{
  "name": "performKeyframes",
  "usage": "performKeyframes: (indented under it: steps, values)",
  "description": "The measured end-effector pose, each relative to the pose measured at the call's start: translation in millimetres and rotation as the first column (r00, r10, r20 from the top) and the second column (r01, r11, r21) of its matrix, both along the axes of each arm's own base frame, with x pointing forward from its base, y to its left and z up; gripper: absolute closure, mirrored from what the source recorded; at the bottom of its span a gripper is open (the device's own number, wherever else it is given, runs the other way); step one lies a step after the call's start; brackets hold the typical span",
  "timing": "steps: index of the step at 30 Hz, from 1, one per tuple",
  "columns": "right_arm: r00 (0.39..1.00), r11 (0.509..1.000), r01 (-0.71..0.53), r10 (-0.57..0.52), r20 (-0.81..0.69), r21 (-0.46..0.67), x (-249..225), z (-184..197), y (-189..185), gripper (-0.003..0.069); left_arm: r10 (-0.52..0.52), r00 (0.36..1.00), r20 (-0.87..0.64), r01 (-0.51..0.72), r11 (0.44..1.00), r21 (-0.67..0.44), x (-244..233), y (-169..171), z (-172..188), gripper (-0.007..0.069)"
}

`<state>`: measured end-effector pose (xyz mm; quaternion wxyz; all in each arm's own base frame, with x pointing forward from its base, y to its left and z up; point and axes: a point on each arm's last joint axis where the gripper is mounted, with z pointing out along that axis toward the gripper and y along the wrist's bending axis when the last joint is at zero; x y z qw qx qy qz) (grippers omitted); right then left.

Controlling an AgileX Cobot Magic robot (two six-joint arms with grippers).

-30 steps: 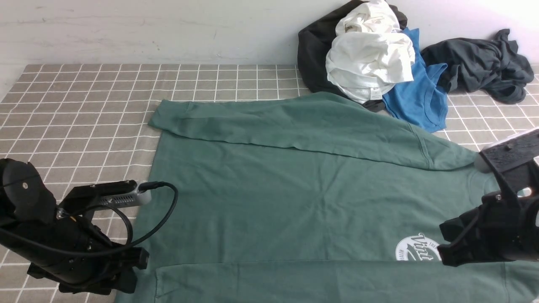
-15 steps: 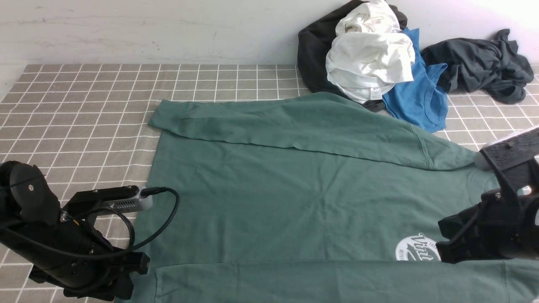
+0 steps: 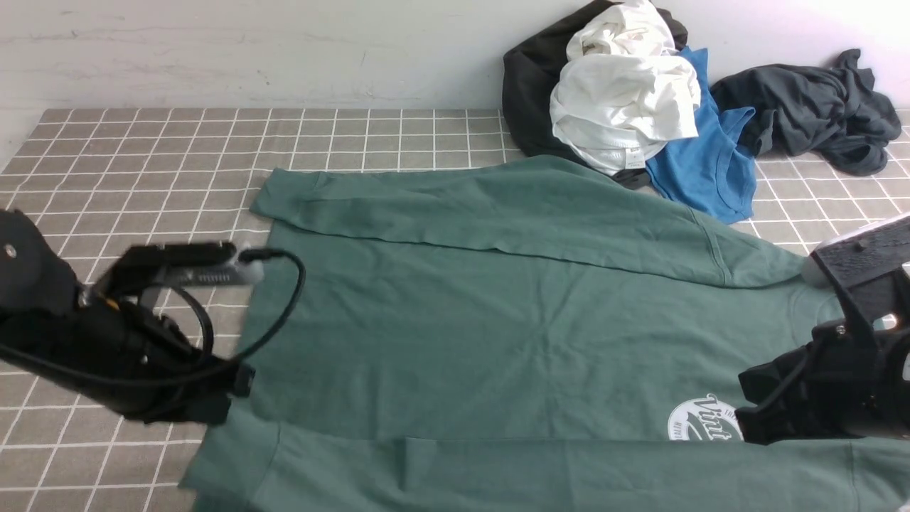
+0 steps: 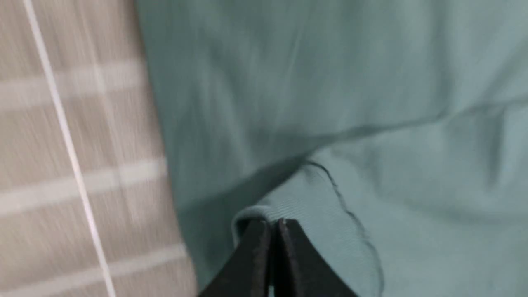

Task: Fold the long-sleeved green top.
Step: Use the left arm to drag and place the cuff at the centered position on the left edge of the fabric

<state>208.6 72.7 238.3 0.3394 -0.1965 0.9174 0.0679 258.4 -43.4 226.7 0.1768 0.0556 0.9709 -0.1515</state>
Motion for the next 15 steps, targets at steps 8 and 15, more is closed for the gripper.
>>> performKeyframes:
  steps: [8, 15]
  values:
    - [1.000, 1.000, -0.007, 0.007, 0.005, -0.014, 0, 0, -1, 0.0669, -0.047, 0.960, 0.275, 0.039, 0.999, 0.033, 38, -1, 60, 0.0632]
    - [1.000, 1.000, -0.007, 0.007, 0.005, -0.014, 0, 0, -1, 0.0669, -0.005, 0.971, 0.239, -0.011, 0.998, 0.063, 88, 1, 8, 0.0606]
